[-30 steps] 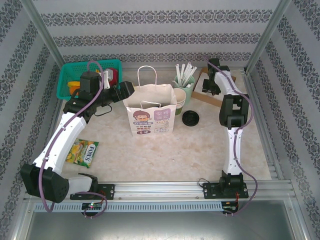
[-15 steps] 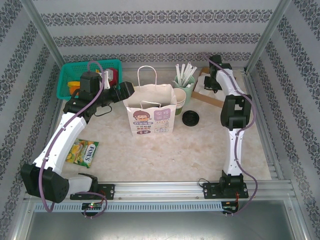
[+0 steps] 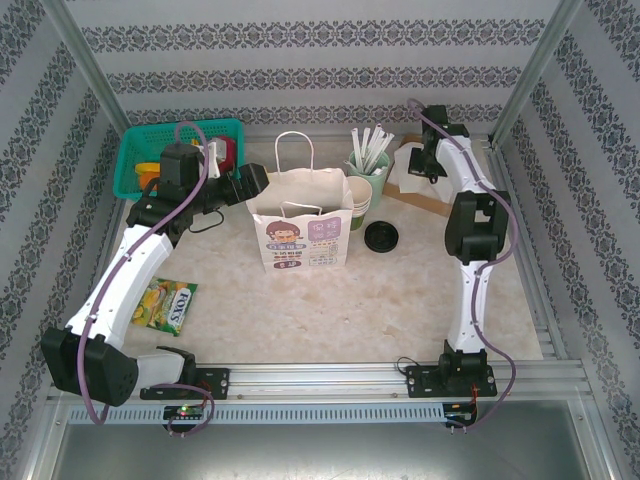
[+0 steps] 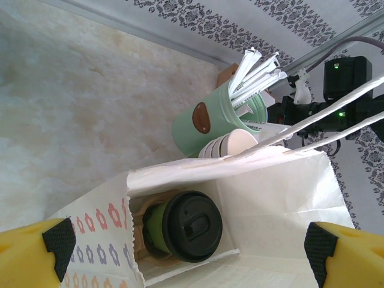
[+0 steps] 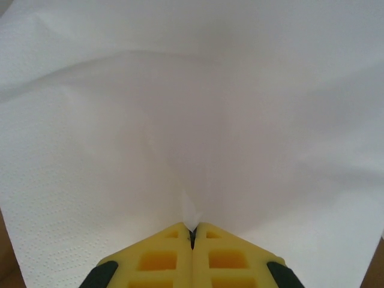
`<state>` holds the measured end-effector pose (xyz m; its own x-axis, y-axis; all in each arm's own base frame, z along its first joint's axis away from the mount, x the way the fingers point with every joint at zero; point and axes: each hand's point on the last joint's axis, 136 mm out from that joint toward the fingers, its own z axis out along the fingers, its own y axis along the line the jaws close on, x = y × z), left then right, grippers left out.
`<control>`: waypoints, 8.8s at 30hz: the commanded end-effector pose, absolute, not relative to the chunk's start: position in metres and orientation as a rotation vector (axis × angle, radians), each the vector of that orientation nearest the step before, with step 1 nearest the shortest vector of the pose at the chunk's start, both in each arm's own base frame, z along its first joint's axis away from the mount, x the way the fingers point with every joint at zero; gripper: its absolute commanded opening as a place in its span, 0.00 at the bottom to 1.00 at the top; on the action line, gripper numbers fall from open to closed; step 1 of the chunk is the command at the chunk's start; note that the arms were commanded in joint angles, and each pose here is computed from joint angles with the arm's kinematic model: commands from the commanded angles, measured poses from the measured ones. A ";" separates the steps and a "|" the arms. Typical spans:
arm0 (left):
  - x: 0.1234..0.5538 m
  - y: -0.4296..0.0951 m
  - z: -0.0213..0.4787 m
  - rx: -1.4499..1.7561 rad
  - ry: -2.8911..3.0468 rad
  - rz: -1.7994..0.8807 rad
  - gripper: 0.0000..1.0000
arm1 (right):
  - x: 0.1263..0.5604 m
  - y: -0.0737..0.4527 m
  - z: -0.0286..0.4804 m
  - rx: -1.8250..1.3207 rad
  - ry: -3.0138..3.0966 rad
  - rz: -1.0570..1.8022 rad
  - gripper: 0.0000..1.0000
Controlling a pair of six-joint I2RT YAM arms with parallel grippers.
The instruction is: Pack the takeout coffee
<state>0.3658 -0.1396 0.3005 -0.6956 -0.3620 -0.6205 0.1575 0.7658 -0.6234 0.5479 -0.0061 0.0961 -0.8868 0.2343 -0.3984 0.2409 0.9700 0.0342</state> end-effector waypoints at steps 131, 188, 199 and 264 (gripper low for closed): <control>0.268 -0.255 0.464 1.306 1.181 -0.748 1.00 | 0.293 0.214 0.474 -0.859 1.444 0.735 0.00; 0.302 -0.273 0.463 1.445 1.119 -0.708 0.00 | 0.267 0.256 0.455 -1.130 1.361 1.062 0.98; 0.301 -0.272 0.461 1.448 1.148 -0.730 0.00 | 0.269 0.269 0.476 -1.154 1.281 0.975 0.64; 0.326 -0.012 0.217 -1.088 2.093 -0.241 1.00 | 0.344 0.376 0.317 -1.231 2.019 0.682 0.00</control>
<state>0.3310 -0.0138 0.2357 -0.3633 -0.7229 -0.5878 -0.5684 0.6718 -0.4750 0.3452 0.3719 0.3131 -0.2629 -0.5756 -0.7743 -0.9328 0.3568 0.0514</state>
